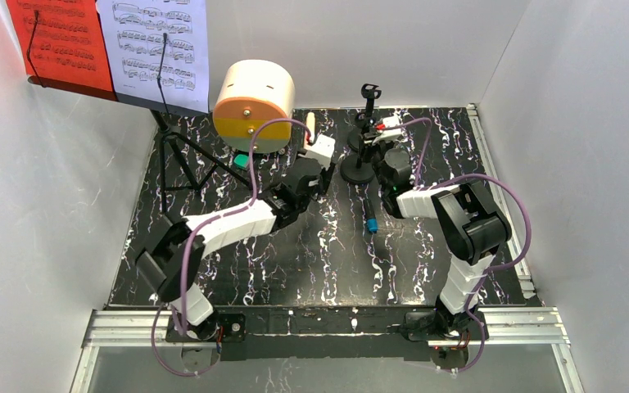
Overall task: Pack up the instrument practice props
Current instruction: Place the microphone at the center of the board.
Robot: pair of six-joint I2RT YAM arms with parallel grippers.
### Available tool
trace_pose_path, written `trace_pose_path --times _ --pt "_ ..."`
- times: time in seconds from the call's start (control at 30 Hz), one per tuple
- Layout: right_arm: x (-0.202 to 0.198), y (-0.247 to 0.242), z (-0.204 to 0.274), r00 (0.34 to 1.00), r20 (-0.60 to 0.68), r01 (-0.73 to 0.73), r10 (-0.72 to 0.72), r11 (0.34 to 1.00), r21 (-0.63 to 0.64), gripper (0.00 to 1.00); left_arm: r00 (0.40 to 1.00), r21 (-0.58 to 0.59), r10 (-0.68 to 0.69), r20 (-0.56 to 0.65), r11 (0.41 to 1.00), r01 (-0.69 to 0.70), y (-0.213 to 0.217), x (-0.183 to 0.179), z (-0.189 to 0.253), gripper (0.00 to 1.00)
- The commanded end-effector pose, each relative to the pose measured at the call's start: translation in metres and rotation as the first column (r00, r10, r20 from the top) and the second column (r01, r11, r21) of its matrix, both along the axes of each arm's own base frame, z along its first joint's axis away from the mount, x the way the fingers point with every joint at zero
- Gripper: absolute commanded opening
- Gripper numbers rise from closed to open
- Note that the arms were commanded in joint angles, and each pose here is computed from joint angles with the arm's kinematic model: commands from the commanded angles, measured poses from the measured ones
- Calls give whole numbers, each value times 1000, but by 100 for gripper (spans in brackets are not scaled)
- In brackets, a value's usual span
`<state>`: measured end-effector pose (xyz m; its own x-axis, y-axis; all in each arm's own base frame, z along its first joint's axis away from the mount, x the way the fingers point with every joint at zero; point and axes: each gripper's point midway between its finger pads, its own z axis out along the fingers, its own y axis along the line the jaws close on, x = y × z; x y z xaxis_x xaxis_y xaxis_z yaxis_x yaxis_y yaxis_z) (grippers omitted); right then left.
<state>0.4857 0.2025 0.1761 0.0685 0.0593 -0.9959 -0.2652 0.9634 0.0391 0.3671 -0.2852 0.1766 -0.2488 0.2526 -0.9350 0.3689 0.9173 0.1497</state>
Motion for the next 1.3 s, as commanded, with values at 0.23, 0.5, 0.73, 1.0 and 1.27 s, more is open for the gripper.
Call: trace_pose_path --times 0.23,0.5,0.73,1.0,1.27 --pt "-39 -21 -63 964 -265 -59 28 992 -113 80 987 -195 134 89 974 -115 -35 78 7 0" --pt "-88 -35 -8 976 -208 -65 66 998 10 90 958 -179 260 118 955 -237 -39 121 -27 0" --pt "-125 -59 44 996 -80 -23 32 994 106 91 934 -126 329 135 941 -314 -36 154 -64 3" --pt "-131 -61 54 998 -42 -32 37 991 130 91 909 -77 383 162 924 -375 -30 178 -88 23" --pt "-130 -58 54 998 -42 -43 48 992 122 91 916 -75 371 151 929 -363 -31 180 -97 50"
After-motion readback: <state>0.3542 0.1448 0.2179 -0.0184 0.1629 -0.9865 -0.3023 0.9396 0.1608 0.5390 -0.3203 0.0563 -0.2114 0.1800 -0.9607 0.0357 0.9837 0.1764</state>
